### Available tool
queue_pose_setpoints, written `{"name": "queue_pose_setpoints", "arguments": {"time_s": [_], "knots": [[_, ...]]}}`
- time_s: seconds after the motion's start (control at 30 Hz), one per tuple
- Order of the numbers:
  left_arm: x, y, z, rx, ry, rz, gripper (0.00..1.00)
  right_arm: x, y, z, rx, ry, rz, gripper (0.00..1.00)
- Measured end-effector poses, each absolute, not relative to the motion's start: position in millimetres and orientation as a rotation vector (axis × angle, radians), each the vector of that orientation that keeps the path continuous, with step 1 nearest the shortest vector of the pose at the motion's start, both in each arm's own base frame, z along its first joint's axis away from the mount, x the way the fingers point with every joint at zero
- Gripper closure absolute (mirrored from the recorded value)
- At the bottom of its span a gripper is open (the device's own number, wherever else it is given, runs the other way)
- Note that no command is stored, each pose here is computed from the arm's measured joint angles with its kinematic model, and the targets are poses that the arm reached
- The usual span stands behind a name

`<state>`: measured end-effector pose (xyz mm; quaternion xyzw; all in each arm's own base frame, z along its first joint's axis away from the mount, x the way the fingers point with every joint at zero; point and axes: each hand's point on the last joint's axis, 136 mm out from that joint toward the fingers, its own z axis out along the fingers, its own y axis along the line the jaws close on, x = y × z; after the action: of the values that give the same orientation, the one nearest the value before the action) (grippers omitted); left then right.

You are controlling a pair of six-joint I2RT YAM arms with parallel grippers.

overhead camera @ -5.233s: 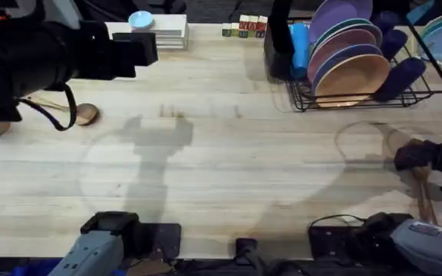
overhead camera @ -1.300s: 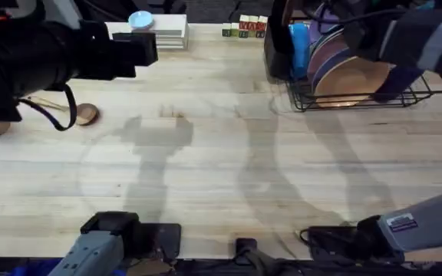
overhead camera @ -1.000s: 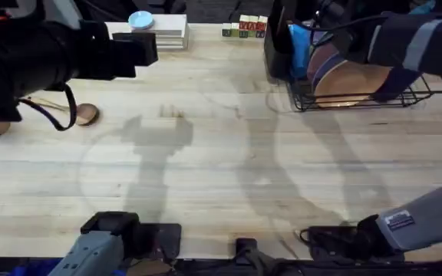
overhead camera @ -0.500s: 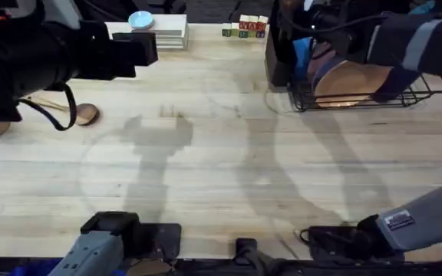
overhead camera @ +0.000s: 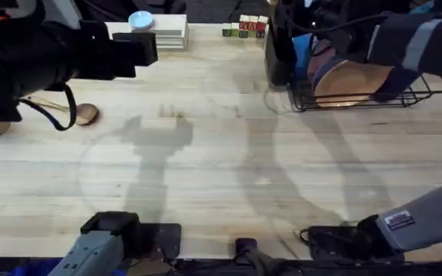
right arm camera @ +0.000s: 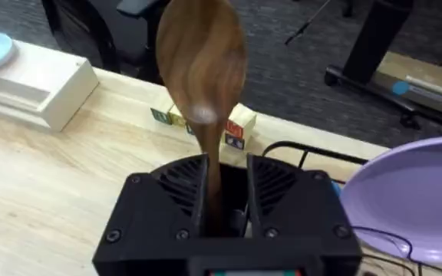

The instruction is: Pick up the spoon on the table one by one and put them onto the rack

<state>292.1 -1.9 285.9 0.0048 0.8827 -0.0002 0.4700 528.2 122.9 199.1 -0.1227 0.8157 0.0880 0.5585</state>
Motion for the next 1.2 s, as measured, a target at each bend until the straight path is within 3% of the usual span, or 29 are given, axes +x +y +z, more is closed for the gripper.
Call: {"name": "queue_pose_setpoints", "arguments": {"time_s": [0.07,0.13,0.33,0.53,0.87,0.9,1.2], "knots": [[292.1,-1.9,285.9,0.012,2.163,-0.001,0.007,529.3,123.1,201.6,-0.290,1.913,0.206,0.688],[292.1,-1.9,285.9,0.012,2.163,-0.001,0.007,529.6,123.1,202.6,-0.294,1.909,0.203,0.597],[292.1,-1.9,285.9,0.012,2.163,-0.001,0.007,529.1,123.0,205.1,-0.300,1.904,0.199,0.573],[292.1,-1.9,285.9,0.012,2.163,0.000,0.007,513.8,119.9,230.1,-0.303,1.900,0.196,0.447],[292.1,-1.9,285.9,0.012,2.163,-0.001,0.007,449.1,107.0,246.8,-0.351,2.062,0.175,0.170],[292.1,-1.9,285.9,0.012,2.163,-0.001,0.008,428.7,103.0,251.2,-0.364,2.102,0.171,0.012],[290.9,1.4,284.1,0.001,2.172,0.021,0.007,352.9,88.0,282.1,-0.378,2.159,0.167,0.006]]}}
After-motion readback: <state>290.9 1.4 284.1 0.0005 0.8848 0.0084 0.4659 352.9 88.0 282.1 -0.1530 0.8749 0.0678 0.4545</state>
